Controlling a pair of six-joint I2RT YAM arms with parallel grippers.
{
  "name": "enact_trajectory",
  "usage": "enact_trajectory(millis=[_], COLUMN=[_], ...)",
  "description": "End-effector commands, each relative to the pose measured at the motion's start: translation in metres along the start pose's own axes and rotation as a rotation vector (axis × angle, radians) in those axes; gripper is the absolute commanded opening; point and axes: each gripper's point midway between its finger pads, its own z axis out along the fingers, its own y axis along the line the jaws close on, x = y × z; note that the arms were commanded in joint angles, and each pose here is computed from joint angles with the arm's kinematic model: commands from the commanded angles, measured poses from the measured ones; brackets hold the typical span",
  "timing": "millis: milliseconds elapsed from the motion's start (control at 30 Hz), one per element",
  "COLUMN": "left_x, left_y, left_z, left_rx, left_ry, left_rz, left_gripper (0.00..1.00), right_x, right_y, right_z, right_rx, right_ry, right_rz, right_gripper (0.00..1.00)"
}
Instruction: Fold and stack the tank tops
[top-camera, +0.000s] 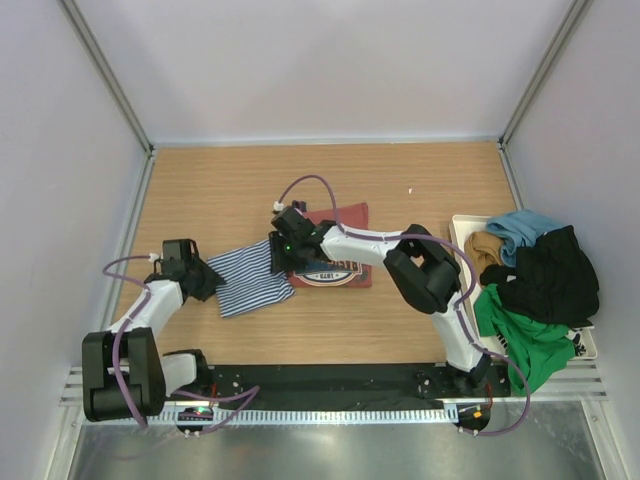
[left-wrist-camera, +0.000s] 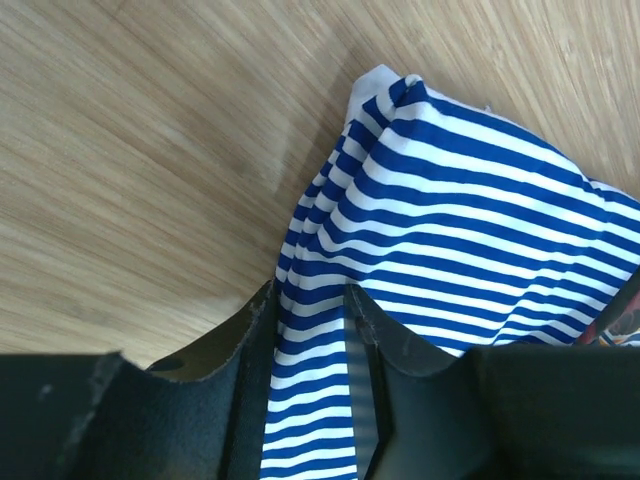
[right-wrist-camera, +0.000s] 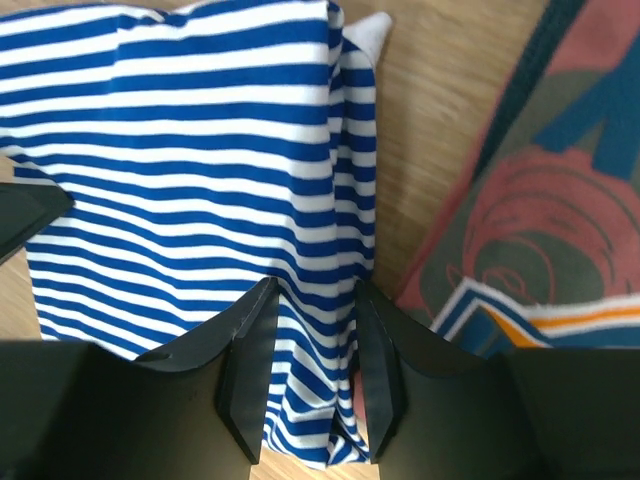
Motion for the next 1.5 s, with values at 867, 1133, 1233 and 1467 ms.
enact_trajectory(millis=[867,1133,1233,1467], left_x=[-0.049,-0.044,-0.035,0.002], left_y=[-0.100,-0.160,-0.184,-0.242], left_z=[-0.098,-0.108,-0.102,-0.079], left_rx=[0.312,0.420,0.444,0.505], left_ry=[-0.121,-0.085,-0.081,-0.010], left_rz=[0.056,0.130,0.177,0.275], left_gripper=[0.00,0.00,0.00,0.00], right_x=[-0.077,-0.101,-0.104,-0.101], right_y=[0.061,0.028,-0.002,-0.079], right_z=[-0.088,-0.136,-0.149,-0.172], right_rx=[-0.137,-0.040,0.024,0.149], right_ry=[-0.187,-0.258,-0.283,-0.304], right_rz=[-0.063,-0.032,0.003,0.095], right_gripper=[0.01,0.01,0.01,0.01])
